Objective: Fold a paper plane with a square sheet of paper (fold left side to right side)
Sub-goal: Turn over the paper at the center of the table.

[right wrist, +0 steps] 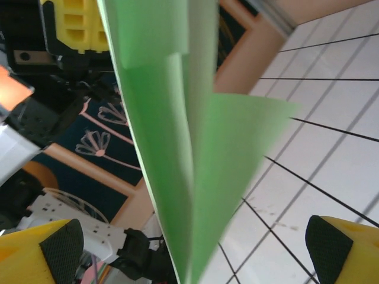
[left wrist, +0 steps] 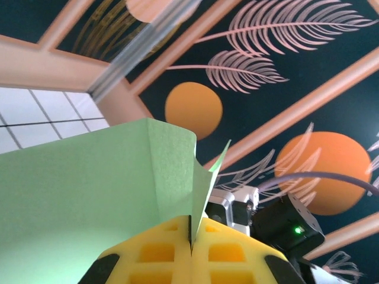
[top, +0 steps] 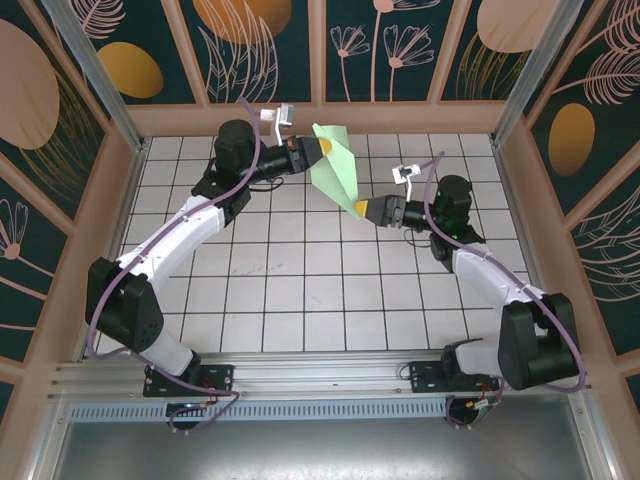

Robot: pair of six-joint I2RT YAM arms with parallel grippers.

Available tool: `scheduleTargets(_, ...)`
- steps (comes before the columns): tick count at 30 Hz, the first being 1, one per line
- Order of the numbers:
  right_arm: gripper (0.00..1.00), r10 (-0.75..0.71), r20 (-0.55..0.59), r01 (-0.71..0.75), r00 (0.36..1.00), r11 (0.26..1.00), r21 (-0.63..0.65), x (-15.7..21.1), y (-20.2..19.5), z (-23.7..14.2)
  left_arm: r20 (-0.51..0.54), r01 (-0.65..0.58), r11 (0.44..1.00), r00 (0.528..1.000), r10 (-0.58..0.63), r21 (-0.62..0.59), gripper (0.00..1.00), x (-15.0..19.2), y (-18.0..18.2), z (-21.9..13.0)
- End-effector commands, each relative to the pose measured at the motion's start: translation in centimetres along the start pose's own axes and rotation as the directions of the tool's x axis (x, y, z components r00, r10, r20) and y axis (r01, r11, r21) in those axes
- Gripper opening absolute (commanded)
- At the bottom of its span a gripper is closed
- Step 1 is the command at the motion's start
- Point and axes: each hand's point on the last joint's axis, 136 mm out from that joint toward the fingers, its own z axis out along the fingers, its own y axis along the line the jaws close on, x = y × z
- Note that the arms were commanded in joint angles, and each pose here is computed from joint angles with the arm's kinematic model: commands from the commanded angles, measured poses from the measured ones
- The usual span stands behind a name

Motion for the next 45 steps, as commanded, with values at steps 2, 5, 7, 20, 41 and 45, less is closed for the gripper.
scheduleTargets(2,0.98,-0.097,0.004,0.097,0.995,0.990,-0.098,-2.6,2.6,1.2,-0.017,-0.013,0.994,1.000,0.015,0.111,0.00,-0.2,-2.7,-0.5)
scheduleTargets(5,0.87,-0.104,-0.001,0.103,0.995,0.988,-0.116,-3.7,2.9,1.9,-0.029,0.002,0.992,1.000,0.001,0.122,0.00,0.3,-2.7,-0.6)
scheduleTargets(7,0.79,-0.115,0.001,0.115,0.993,0.986,-0.119,-4.2,3.1,2.1,-0.035,0.009,0.993,0.999,-0.005,0.117,0.00,0.6,-2.4,-0.6)
scheduleTargets(20,0.18,-0.140,0.001,0.140,0.990,0.990,0.003,-4.5,2.0,1.7,-0.038,0.002,1.000,0.999,-0.002,-0.015,0.24,1.5,0.5,-0.9)
scheduleTargets(41,0.05,-0.003,-0.644,0.620,0.765,-0.264,0.739,1.2,-11.0,-1.5,0.272,-0.049,0.699,0.899,0.342,-0.714,0.58,-0.5,5.3,-17.6)
scheduleTargets(45,0.05,0.081,-0.742,0.723,0.665,-0.322,0.612,4.6,-13.0,0.2,0.275,-0.042,0.698,0.901,0.336,-0.715,0.58,-0.3,5.4,-17.7)
